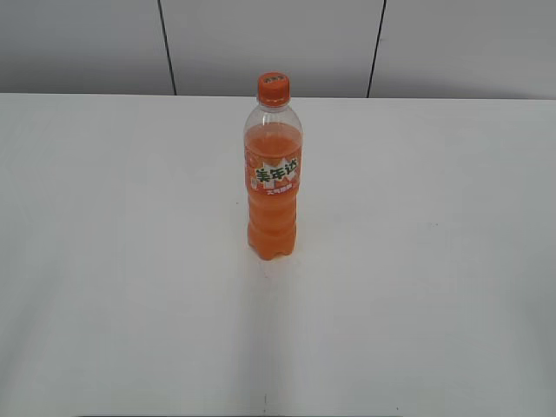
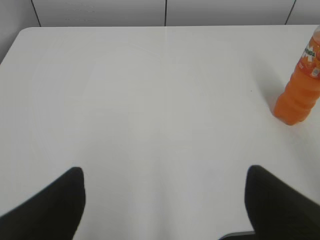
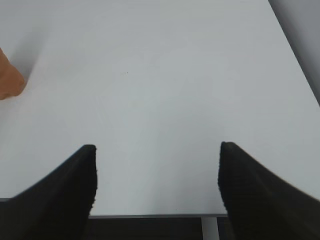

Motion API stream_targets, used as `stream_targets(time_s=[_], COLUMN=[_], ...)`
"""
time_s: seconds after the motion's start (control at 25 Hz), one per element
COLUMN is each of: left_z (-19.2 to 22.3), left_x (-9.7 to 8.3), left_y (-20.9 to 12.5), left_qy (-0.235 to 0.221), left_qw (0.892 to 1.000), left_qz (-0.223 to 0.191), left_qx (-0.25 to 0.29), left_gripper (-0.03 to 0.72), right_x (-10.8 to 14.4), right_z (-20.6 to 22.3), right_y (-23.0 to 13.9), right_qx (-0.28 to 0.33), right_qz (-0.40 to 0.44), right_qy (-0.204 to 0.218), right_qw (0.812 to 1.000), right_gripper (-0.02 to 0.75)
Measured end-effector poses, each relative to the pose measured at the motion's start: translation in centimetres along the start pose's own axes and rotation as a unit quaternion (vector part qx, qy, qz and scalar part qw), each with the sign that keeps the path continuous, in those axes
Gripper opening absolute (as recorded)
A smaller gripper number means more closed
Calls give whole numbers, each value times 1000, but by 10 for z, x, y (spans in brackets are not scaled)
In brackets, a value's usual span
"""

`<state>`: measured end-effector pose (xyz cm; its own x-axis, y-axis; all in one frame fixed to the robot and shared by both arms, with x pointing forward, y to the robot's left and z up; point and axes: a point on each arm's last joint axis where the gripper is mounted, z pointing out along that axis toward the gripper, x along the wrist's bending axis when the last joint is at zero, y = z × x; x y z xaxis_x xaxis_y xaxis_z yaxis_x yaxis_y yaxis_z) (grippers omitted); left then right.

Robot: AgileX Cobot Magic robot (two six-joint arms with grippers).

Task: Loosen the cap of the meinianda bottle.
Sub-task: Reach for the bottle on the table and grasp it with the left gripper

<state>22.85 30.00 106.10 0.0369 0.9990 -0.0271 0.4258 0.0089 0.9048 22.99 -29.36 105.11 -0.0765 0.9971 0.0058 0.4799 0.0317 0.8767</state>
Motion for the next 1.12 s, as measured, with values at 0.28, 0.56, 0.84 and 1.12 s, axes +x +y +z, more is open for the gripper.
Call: stream_targets(time_s=[0.28,0.56,0.84,1.12], left_z=[0,0,0,-2], left_x=[0,0,0,0], left_y=[0,0,0,3], left_qy=[0,0,0,0], left_qw=[1000,1000,1000,1000], left_qz=[0,0,0,0], left_qx=[0,0,0,-13], left_gripper=[591,591,591,591], right_x=[0,0,0,0], right_z=[0,0,0,0], right_y=[0,0,0,0], right_qx=[0,0,0,0], right_qz=[0,0,0,0], right_qy=[0,0,0,0], right_qw=[1000,1000,1000,1000], right_gripper=[566,566,566,566])
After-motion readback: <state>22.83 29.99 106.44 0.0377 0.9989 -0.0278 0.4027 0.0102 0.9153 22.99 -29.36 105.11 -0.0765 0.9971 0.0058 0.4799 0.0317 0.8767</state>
